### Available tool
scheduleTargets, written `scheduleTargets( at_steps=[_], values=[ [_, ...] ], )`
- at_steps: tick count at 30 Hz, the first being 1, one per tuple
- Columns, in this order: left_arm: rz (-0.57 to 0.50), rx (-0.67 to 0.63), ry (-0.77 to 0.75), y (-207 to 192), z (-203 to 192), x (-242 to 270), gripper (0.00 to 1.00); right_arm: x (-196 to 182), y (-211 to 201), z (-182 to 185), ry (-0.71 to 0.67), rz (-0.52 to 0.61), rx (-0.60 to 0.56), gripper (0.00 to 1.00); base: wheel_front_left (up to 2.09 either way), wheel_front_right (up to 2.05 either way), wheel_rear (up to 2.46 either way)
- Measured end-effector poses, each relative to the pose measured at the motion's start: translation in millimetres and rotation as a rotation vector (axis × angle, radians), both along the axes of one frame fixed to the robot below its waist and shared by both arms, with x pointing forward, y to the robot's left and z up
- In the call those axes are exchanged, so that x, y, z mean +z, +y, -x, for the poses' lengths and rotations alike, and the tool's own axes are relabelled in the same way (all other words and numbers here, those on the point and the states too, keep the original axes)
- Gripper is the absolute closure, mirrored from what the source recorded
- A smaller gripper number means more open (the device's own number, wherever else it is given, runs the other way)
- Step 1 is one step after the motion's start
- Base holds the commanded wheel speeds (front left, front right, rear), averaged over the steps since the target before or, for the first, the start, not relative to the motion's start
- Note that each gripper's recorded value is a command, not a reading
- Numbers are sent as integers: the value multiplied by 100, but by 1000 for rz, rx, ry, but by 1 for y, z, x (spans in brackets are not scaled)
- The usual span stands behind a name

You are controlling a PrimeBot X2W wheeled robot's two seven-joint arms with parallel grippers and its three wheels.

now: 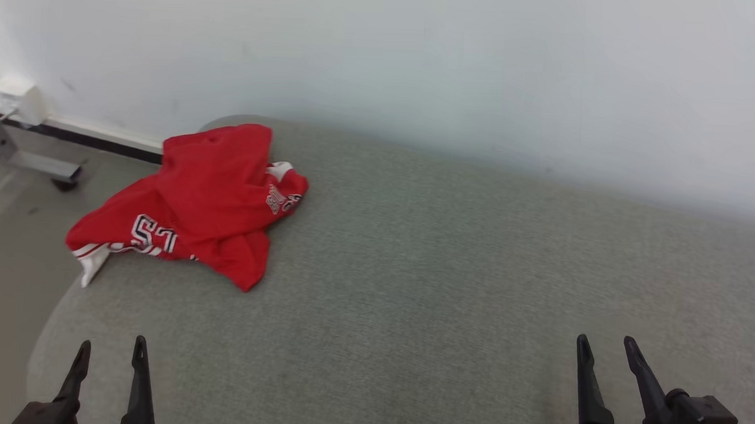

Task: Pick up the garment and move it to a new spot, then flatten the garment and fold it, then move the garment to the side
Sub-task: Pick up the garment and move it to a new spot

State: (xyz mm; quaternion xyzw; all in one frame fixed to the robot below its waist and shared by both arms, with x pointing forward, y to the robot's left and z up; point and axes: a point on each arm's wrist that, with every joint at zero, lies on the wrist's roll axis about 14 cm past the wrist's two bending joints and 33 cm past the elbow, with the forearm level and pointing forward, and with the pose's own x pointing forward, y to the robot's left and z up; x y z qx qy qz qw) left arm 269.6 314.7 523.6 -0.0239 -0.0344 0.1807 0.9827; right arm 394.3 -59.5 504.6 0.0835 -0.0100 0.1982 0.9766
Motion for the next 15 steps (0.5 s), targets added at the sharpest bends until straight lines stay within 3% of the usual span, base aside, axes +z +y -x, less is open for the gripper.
scheduleTargets(
  at_steps=[15],
  values=[
    [-10, 214, 1, 47, 66, 0, 0, 1, 61, -1, -3, 2, 170, 0, 0, 0, 0]
  ],
)
